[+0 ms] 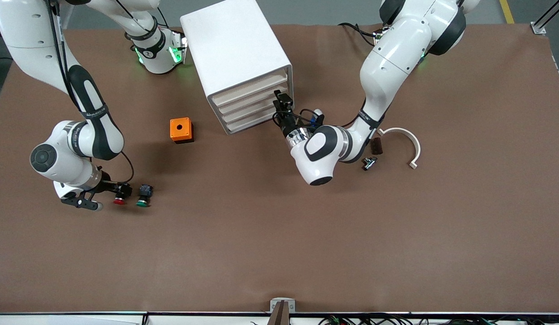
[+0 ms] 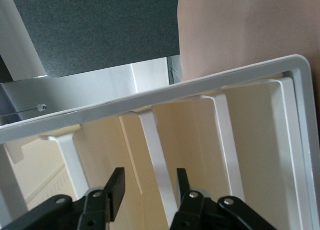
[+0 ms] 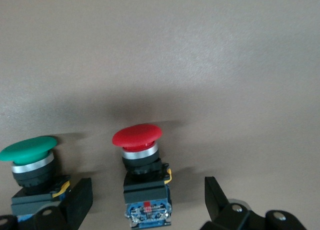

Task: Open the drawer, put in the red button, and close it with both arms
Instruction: 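Grasp the drawer handle with the left gripper while the right gripper grasps the red button, then pull the drawer open with the left gripper while the right gripper lifts the button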

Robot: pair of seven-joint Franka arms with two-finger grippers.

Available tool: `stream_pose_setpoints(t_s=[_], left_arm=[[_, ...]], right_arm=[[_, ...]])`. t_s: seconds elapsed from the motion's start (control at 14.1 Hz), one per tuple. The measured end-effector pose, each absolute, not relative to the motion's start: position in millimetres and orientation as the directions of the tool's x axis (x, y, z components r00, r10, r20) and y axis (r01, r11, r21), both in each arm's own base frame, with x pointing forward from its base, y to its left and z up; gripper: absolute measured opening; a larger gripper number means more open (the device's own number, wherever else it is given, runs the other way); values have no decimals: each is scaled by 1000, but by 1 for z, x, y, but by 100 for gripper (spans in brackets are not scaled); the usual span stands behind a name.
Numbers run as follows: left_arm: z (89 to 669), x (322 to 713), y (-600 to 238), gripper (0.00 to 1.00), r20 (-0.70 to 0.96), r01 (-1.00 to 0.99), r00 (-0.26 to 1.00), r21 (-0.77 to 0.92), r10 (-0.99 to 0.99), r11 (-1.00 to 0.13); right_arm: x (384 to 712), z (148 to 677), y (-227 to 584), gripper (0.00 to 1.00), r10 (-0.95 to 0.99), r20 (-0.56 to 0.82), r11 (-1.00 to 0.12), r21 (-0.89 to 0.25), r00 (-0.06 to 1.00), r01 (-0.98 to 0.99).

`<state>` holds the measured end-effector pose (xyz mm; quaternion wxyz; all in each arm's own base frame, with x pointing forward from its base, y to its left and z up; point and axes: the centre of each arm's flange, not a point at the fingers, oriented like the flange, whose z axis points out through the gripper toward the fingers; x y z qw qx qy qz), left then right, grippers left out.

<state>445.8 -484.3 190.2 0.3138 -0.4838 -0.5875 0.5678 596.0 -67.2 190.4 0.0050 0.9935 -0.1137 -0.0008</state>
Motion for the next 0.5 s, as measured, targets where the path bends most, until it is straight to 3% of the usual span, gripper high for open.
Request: stream_pose_setpoints(t_s=[0.28,0.43,0.5], left_arm=[[180,433,-493,49,-145,187,-321,-978,936,-87],[176,426,-497,48,-134,179,-312,-981,940,-81],[175,423,-499,48,-133,176,-309,-981,942,-81]], right_arm=[[595,189,-66,94,-229,12,-973,9,973,-229],[595,189,-66,85,-230,15,-973,9,973,-230],[595,189,-66,85,-230,15,-973,9,973,-230]])
